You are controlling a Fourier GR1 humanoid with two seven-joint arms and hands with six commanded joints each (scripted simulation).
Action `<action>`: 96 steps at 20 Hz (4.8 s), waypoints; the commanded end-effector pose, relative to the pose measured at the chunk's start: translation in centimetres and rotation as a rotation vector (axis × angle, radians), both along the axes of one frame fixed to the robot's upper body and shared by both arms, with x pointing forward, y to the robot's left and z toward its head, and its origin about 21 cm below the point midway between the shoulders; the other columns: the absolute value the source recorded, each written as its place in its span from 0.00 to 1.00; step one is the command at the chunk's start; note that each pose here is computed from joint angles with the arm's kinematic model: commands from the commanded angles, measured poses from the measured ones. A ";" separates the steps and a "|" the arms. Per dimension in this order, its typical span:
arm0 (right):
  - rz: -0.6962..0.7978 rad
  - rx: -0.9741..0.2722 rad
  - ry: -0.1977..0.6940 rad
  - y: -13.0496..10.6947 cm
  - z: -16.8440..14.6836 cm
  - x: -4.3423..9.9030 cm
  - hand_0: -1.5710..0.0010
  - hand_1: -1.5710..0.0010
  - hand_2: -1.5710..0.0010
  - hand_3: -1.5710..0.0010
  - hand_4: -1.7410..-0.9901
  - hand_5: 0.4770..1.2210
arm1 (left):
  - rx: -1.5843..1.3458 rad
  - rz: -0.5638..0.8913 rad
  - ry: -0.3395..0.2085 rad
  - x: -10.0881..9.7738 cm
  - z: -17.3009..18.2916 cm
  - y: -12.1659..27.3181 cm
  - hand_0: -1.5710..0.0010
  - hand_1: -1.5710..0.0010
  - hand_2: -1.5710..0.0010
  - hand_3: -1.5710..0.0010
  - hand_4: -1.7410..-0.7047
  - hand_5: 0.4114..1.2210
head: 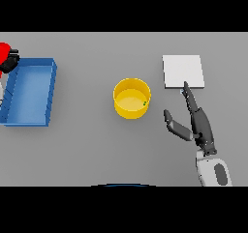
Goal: Pick up the red beaker and tilt it to pour out 1 green nut into yellow bowl. Pick up the yellow bowl and place it on the metallic measuring scale.
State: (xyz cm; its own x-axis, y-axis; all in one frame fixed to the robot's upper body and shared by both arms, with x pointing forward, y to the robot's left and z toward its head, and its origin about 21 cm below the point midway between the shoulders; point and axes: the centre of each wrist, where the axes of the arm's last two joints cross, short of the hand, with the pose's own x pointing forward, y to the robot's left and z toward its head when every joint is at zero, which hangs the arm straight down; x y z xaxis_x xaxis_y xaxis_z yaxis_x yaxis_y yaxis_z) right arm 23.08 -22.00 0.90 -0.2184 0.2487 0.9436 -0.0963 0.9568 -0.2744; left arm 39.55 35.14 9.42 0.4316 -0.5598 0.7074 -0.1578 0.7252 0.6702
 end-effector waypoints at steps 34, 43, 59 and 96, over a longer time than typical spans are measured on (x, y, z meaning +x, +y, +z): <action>0.497 -0.965 -0.159 3.2 5.7 7.1 1.00 1.00 1.00 1.00 0.77 0.22 | -0.059 -0.208 0.079 -3.6 0.8 -1.6 1.00 1.00 1.00 1.00 0.90 0.34; 0.735 -1.207 -0.156 6.6 5.0 10.4 1.00 1.00 1.00 1.00 0.78 0.23 | -0.064 -0.208 0.068 -3.9 1.0 -0.8 1.00 1.00 1.00 1.00 0.90 0.35; 0.861 -1.396 -0.024 9.7 3.4 12.7 0.97 0.96 0.94 0.92 0.64 0.45 | -0.044 -0.215 0.085 -3.7 0.8 -0.7 1.00 1.00 1.00 1.00 0.92 0.37; 0.472 -1.412 -0.007 1.8 12.8 15.7 0.00 0.00 0.02 0.27 0.00 1.00 | -0.085 -0.212 0.068 -3.8 1.7 -0.8 1.00 1.00 1.00 1.00 0.87 0.40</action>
State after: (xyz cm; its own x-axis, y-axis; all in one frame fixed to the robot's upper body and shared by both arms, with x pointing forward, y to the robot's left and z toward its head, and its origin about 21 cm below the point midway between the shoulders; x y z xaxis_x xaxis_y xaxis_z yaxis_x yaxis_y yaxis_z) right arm 38.74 -20.20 13.70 -0.5365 0.8438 -0.0139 -0.3095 -0.2121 -0.9269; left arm 35.71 34.36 11.16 0.3581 -0.5825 0.7297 0.0470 0.7918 0.6090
